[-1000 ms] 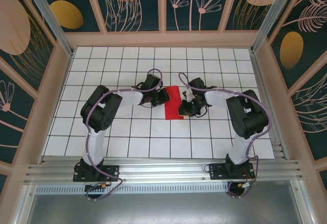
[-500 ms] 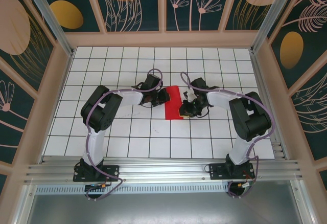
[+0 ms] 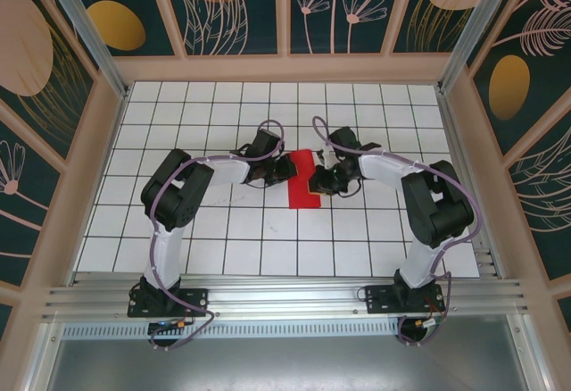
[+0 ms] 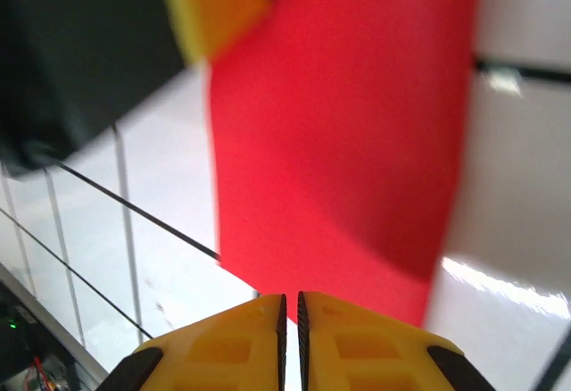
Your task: Fold a paper plane with a square sheet of paper (pick it up from the middle)
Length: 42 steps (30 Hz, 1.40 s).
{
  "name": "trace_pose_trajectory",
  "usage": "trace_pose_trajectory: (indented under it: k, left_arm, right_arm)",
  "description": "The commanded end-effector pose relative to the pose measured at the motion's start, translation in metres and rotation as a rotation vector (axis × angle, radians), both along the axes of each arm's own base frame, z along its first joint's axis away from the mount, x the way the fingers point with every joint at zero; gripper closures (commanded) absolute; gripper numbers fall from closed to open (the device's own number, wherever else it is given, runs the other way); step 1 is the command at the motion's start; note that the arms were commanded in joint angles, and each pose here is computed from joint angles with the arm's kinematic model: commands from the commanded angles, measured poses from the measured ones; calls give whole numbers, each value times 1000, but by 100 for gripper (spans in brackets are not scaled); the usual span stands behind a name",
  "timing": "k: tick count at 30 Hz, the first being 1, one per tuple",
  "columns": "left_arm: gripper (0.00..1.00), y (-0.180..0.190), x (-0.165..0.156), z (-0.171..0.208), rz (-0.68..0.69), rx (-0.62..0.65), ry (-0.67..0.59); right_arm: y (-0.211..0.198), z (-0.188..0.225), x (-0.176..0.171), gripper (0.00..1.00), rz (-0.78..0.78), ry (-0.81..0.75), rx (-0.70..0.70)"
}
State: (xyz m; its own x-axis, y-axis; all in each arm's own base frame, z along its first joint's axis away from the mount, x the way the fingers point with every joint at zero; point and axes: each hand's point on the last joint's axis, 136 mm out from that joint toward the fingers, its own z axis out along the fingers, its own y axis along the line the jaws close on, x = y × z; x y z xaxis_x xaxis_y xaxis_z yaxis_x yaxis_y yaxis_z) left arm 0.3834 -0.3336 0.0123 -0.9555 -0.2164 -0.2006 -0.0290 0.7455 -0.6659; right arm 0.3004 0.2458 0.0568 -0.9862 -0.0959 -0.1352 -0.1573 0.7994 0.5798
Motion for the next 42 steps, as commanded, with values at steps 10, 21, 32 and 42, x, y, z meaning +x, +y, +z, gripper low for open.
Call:
trace_pose_trajectory:
  k: [10, 21, 32, 42]
  left_arm:
    - [91, 39, -33, -75, 20, 203, 149]
    - [91, 42, -35, -79, 29, 219, 154]
    - [91, 25, -25, -57, -28, 147, 93]
    - [91, 23, -22, -53, -48, 154, 75]
  right_arm:
    - [-1, -36, 7, 85, -25, 44, -49]
    - [-38, -62, -42, 85, -43, 180, -140]
    - [-31, -53, -69, 85, -88, 216, -60]
    - [-15, 24, 0, 84, -144, -31, 64]
